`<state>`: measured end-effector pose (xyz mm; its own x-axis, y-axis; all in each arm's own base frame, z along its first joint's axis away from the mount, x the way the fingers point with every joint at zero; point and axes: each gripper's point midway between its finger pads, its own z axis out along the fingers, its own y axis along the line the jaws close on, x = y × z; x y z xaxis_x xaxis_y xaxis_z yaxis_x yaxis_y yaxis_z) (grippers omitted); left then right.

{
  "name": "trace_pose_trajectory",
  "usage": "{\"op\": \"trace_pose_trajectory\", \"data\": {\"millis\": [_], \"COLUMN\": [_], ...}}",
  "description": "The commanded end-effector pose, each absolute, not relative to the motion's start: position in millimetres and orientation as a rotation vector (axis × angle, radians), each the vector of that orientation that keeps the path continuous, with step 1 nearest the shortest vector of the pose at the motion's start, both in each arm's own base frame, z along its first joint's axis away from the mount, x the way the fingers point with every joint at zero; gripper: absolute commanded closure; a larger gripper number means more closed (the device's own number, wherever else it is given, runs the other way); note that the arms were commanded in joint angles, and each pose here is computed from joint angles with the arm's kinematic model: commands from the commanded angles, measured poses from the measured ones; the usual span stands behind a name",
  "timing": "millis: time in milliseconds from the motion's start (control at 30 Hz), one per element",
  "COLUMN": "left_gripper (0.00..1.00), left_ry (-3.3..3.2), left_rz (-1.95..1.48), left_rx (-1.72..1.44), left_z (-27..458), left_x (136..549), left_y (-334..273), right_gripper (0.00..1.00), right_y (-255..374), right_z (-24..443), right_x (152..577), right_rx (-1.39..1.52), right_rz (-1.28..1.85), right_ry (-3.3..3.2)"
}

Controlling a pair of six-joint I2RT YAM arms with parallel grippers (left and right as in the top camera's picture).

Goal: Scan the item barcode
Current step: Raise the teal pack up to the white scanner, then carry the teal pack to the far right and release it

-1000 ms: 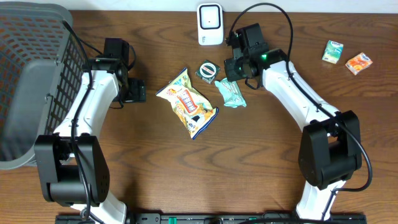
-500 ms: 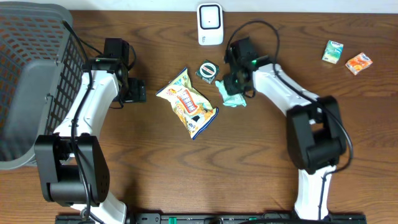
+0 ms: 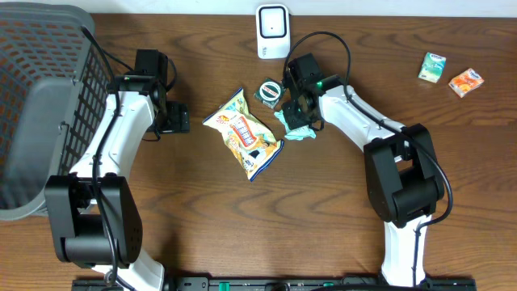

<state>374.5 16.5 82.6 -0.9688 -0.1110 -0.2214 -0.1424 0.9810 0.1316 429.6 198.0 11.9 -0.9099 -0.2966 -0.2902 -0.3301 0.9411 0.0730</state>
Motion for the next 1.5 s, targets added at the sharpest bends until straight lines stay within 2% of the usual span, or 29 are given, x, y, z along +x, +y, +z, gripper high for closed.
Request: {"op": "trace_pose_trajectory", "data": {"millis": [0, 233, 633, 733, 767, 967, 1200, 1467], "left_gripper": [0.02, 0.03, 0.02, 0.02, 0.03, 0.02, 0.02, 0.02], "left_ry": [2.919, 2.919, 2.919, 2.919, 2.919, 2.919, 2.919, 2.919], "left_rz": [0.228, 0.228, 0.228, 0.227, 0.228, 0.228, 0.227, 0.227], "left_rx": [-0.182, -0.182, -0.182, -0.182, -0.182, -0.182, -0.182, -0.182], "left_z": [81, 81, 81, 81, 81, 81, 81, 81], "left_x": [373, 373, 373, 373, 373, 373, 373, 373], "left_y": [18, 18, 18, 18, 18, 18, 18, 18], "right_gripper": [0.99, 0.99, 0.99, 0.99, 0.99, 0.99, 0.99, 0.99], "right_y": [192, 171, 222, 232, 238, 254, 238, 207], "right_z": [33, 117, 220, 224, 221, 199, 171, 212], "right_x": [439, 477, 579, 605, 623, 668, 680, 679], "right_rx": [-0.370, -0.258, -0.085, -0.085, -0.084, -0.106, -0.096, -0.058], "right_rz": [0.131, 0.040, 0.353, 0.361, 0.359, 0.341, 0.218, 0.142], "right_ry": [2.788, 2.556, 1.980, 1.961, 1.963, 1.953, 1.980, 1.972]}}
